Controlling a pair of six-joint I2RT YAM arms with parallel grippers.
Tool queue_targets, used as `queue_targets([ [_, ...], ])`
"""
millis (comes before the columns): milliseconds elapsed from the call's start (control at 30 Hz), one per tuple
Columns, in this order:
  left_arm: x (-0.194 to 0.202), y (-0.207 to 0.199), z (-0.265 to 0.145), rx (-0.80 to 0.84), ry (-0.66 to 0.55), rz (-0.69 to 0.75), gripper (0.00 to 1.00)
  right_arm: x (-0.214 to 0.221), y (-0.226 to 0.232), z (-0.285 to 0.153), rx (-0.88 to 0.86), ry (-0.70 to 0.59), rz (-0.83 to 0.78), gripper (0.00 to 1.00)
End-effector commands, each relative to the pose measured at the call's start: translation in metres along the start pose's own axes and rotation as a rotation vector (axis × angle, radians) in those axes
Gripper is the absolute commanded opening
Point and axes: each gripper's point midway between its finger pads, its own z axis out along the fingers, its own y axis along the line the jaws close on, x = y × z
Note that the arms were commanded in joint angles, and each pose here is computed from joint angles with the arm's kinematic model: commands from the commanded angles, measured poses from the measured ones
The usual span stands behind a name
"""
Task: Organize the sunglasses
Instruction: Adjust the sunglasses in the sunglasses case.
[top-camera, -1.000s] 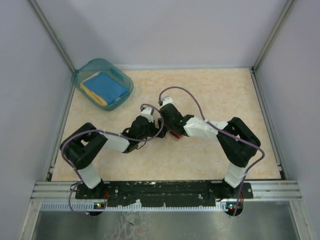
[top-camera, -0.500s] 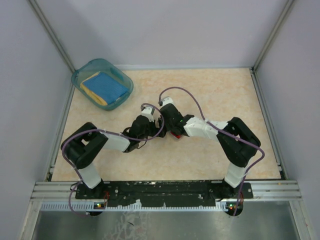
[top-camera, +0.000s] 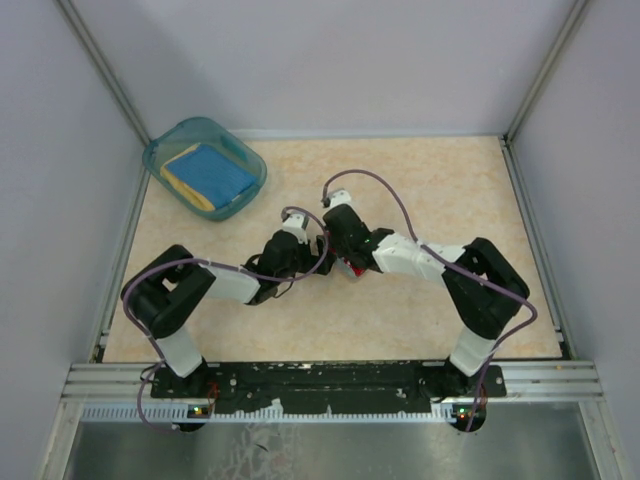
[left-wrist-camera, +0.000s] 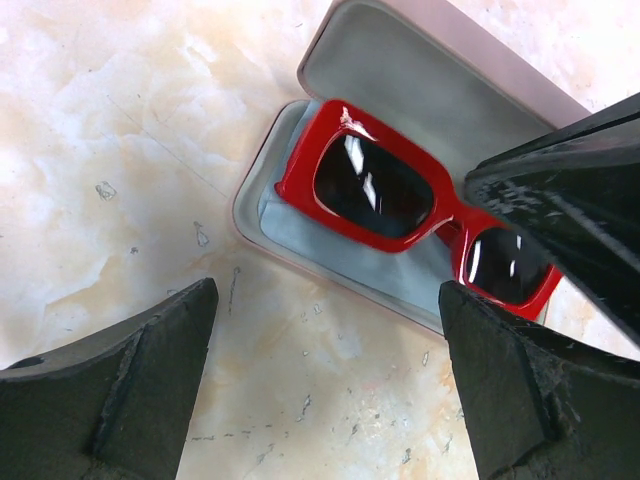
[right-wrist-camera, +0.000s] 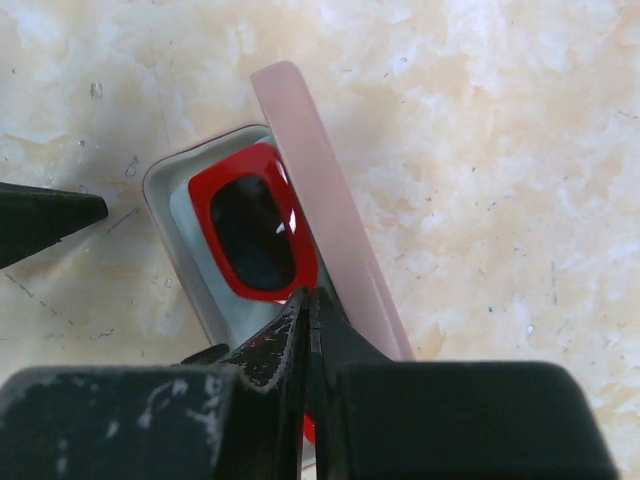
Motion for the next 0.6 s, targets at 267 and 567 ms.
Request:
queue_targets([
  [267,-0.009,0.013,-0.027,-0.094,-0.001,-0.012,0.98,-0.052,-0.015,-0.045,0.000,-0.172,0.053,0.05],
  [567,-0.030,0.021,-0.062,-0.143,-0.055,-0.028,1.00,-0.046,-0.021,-0.075,-0.043,-0.215,0.098,0.28],
])
